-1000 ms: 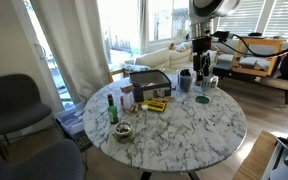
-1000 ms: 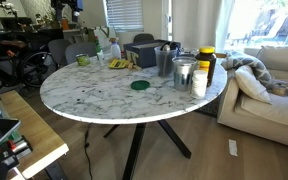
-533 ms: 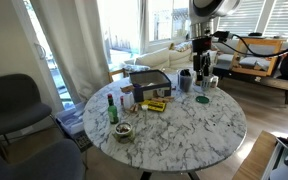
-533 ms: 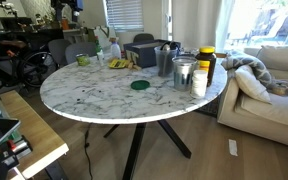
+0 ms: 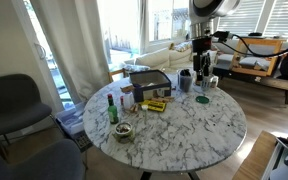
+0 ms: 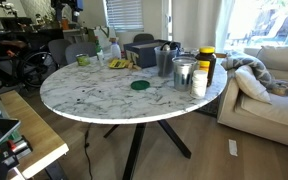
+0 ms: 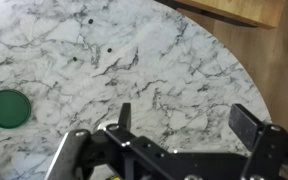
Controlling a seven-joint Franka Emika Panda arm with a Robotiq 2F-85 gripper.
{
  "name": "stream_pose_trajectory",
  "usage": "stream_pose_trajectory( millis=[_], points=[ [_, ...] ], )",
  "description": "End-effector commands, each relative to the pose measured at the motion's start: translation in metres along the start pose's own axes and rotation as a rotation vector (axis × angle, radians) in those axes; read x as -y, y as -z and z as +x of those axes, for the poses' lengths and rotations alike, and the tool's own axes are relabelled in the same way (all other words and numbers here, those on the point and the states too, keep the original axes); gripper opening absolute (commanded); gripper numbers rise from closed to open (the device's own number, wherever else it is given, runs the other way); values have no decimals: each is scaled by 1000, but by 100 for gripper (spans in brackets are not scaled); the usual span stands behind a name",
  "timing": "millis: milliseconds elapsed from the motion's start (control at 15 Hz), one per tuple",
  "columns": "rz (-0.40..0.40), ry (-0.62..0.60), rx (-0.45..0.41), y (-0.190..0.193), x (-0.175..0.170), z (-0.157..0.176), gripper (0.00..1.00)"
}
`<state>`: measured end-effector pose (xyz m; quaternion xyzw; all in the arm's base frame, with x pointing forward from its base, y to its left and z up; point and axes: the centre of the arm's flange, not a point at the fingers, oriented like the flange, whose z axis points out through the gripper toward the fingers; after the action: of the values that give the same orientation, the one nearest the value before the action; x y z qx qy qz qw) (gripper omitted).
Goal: Pick up the rightmost block and put it in the silver cup
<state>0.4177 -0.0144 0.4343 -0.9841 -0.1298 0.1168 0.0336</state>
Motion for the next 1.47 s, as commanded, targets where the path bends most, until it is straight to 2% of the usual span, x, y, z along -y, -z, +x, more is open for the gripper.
stream_pose_trajectory(
  millis=[0, 1333, 1400],
  points=[
    [0, 0, 0, 0, 0, 0, 100],
    [0, 0, 0, 0, 0, 0, 100],
    [-39, 12, -61, 2, -12, 15, 100]
  ],
)
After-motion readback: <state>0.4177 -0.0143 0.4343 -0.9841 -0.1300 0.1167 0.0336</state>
